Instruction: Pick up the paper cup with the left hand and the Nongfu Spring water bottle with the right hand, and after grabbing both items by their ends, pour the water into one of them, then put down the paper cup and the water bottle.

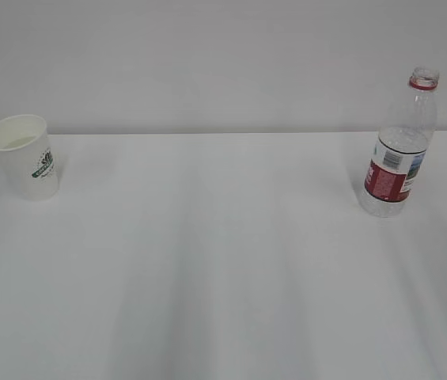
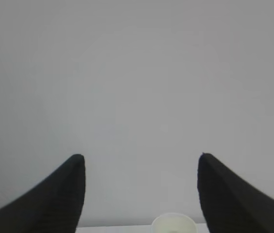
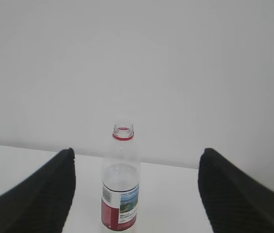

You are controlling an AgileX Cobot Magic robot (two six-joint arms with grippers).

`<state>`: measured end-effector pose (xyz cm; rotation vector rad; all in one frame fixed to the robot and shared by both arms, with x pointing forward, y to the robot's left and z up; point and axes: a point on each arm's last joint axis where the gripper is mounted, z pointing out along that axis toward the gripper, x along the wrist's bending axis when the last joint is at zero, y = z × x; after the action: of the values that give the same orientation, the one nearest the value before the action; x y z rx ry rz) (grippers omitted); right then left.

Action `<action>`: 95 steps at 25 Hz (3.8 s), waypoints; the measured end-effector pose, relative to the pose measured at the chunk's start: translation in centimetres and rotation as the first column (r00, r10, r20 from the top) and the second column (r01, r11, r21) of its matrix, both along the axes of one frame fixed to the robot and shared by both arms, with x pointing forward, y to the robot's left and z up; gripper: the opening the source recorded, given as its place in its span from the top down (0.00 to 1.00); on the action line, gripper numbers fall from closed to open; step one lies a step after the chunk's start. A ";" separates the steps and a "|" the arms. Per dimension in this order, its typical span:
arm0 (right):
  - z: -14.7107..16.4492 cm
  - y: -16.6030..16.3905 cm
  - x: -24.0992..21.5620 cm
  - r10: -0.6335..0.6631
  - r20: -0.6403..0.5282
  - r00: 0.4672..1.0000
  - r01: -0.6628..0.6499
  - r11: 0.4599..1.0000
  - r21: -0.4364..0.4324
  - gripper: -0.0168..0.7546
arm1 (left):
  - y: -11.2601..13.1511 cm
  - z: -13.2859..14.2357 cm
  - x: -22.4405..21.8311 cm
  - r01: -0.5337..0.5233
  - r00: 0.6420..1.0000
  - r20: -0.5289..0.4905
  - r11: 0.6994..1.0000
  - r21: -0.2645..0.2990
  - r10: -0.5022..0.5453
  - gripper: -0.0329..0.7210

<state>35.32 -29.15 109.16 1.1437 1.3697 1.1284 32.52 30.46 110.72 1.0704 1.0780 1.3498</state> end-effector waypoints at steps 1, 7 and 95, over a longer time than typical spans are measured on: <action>0.0 0.0 -0.4 -0.001 -0.001 1.000 0.001 1.000 -0.002 0.21 | 0.0 0.0 -0.4 -0.005 1.000 -0.004 1.000 -0.001 0.005 0.26; 0.0 -0.2 -2.3 -0.004 -0.017 1.000 0.003 1.000 -0.016 0.21 | -0.3 -0.6 -1.9 0.051 0.997 -0.055 0.998 -0.025 -0.052 0.26; -4.6 -0.7 -12.7 -0.003 -0.465 0.885 0.018 0.999 0.029 0.21 | 0.4 -5.0 -9.4 0.073 0.774 -0.625 0.995 -0.068 -0.100 0.34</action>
<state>22.58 -29.88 104.54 1.5106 1.7090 0.8992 23.15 30.85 105.75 1.5817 1.5075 0.8924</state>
